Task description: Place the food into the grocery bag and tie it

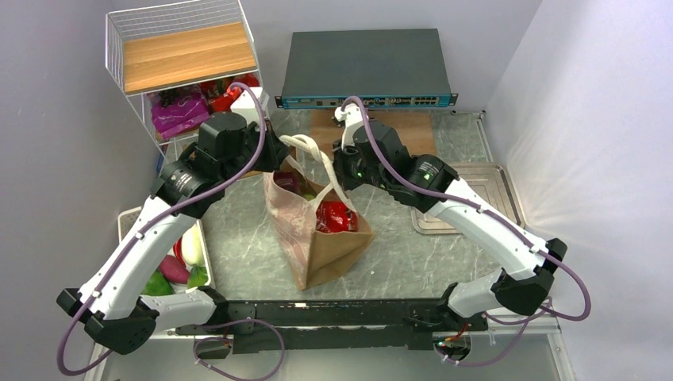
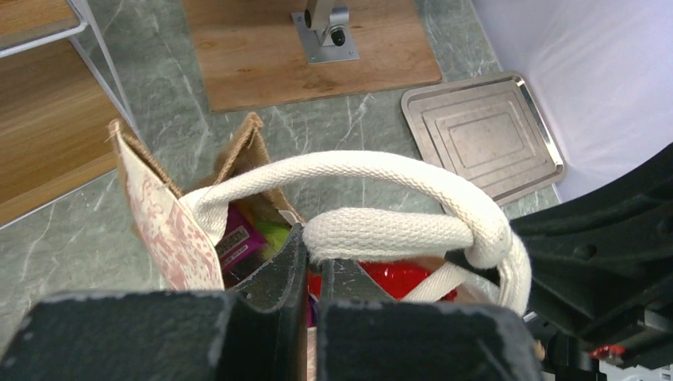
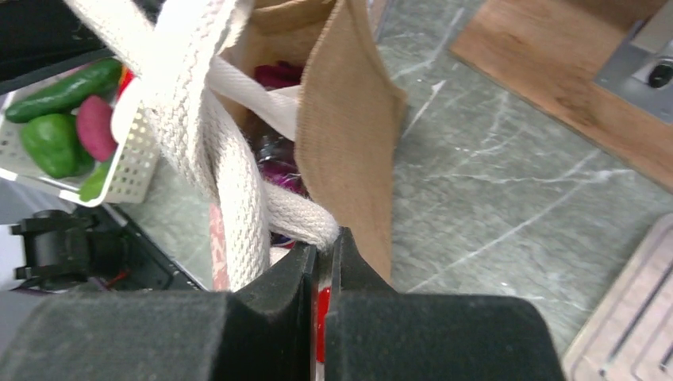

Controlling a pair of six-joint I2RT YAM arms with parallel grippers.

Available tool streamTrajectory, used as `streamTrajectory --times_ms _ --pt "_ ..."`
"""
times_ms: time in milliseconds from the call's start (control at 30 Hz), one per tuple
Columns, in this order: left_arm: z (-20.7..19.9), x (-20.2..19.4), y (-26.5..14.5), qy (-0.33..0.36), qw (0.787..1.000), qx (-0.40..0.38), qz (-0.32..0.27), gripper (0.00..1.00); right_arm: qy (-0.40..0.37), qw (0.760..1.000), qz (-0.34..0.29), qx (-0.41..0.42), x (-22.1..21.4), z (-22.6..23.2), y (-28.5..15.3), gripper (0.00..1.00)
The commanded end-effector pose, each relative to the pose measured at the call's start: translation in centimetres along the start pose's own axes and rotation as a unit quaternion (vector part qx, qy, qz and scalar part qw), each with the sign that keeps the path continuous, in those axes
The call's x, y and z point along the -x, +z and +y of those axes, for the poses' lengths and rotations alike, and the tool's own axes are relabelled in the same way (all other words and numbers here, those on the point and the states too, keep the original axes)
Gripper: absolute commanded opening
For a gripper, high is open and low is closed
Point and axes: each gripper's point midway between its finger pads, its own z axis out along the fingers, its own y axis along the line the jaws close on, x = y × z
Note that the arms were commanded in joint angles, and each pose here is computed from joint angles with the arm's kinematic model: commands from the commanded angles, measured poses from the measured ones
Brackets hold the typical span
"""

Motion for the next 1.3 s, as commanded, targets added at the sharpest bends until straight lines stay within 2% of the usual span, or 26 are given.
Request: streamTrajectory --times_ms 0,267,400,533,767,1000,1133,1267 --pt "0.1 5.5 -3.4 -0.002 0.994 0.009 -0.105 0.00 -0.056 0.989 -0.003 -0.135 1.2 -6.0 -2.9 0.00" --pt "2.3 5.0 -4.1 0.009 0.993 0.061 -0.098 0.00 -0.093 0.974 0.008 -0.205 1.8 -9.6 -4.5 0.00" --pt "4.7 4.3 -4.8 -0.006 0.990 0.112 -0.089 0.00 -0.093 0.964 0.025 -0.247 1.1 -11.8 -5.2 0.00" --pt "6.7 3.0 -5.6 -0.035 0.984 0.147 -0.091 0.00 -0.047 0.959 0.026 -0.279 0.5 -14.1 -5.9 0.00" --pt "8.6 0.1 -6.6 -0.083 0.979 0.157 -0.103 0.00 0.011 0.941 0.032 -0.337 -0.4 -16.8 -5.7 0.00" --pt "8.6 1.5 -8.5 -0.064 0.977 0.148 -0.141 0.00 0.033 0.942 -0.015 -0.335 1.5 -17.0 -5.6 0.00" --pt "7.9 2.2 -9.1 -0.051 0.977 0.120 -0.166 0.00 0.085 0.944 -0.037 -0.316 1.0 -18.1 -5.8 0.00" --pt "8.4 1.6 -9.6 -0.057 0.976 0.127 -0.169 0.00 0.111 0.935 -0.049 -0.334 0.0 -20.0 -6.4 0.00"
